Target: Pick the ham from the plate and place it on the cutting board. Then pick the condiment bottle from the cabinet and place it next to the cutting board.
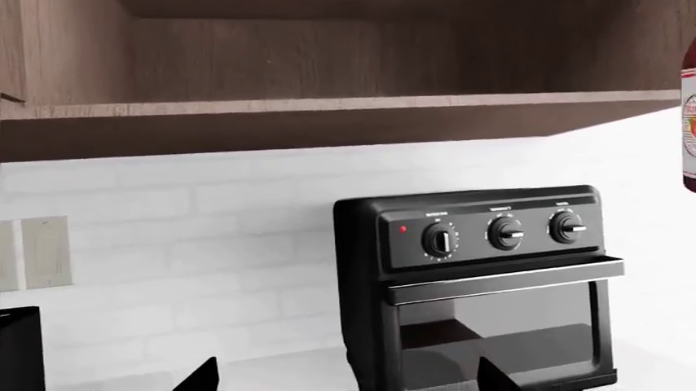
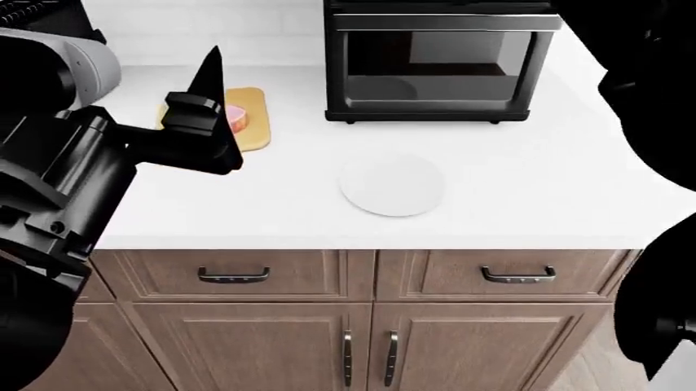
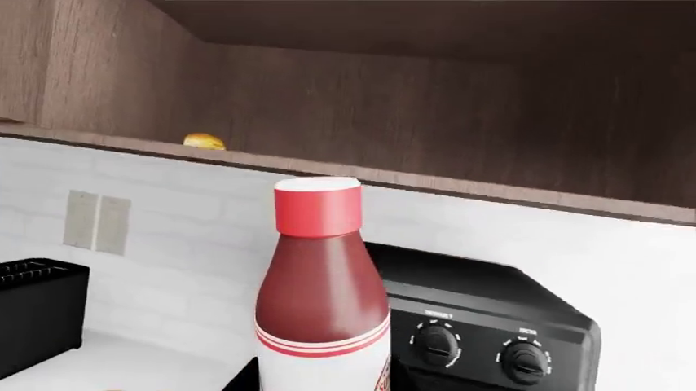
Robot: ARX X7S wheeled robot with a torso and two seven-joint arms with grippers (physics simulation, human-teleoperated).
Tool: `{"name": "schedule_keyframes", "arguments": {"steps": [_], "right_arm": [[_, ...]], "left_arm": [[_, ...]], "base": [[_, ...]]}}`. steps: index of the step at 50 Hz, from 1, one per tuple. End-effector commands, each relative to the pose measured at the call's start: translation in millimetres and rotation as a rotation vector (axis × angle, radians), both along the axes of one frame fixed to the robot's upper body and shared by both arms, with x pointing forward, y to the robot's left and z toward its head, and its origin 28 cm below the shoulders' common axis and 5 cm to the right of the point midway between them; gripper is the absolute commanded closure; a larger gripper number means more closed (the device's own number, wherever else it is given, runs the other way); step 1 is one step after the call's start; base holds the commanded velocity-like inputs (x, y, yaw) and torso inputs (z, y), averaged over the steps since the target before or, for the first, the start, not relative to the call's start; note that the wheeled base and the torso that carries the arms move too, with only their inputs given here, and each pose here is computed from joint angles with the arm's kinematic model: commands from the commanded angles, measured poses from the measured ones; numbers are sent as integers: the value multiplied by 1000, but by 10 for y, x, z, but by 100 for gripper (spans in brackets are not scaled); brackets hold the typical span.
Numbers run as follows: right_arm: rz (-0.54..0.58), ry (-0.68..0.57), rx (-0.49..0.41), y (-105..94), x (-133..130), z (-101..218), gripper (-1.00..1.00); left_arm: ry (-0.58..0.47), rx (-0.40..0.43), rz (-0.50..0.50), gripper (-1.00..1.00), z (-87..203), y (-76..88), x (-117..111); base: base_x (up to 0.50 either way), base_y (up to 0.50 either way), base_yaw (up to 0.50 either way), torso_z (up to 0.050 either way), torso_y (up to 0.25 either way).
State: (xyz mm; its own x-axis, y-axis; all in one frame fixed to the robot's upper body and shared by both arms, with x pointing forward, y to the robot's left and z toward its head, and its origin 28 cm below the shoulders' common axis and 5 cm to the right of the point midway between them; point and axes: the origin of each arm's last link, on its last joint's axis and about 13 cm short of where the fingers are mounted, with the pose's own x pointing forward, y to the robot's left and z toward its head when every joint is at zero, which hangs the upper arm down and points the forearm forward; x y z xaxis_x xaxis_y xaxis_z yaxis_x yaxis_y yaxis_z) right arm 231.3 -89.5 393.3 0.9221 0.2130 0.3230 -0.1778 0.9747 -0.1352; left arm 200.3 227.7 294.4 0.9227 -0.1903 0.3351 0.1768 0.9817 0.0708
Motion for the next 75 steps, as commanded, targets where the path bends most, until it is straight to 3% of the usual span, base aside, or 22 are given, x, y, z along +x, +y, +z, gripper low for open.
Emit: {"name": "schedule_keyframes", "arguments": {"steps": [1,17,41,57,75], "right_arm": [[47,-1,25,13,12,-533,100],[77,7,102,54,169,-1104,100],[149,-5,160,128,545,-1583,100],[204,10,145,193,624,-1660,100],[207,14,143,183,591,-1681,100]], "left_arm": [[14,-3,5,-100,-75,-2,9],[32,-20,30,-100,-214,10,15],[72,-28,102,-100,-411,140,-37],[85,-32,118,-100,-443,173,-55],[87,-36,104,-100,-438,138,-47]], "base": [[0,0,0,0,0],[0,0,0,1,0],[0,0,0,0,1],[0,22,0,0,0],[0,500,0,0,1]]}}
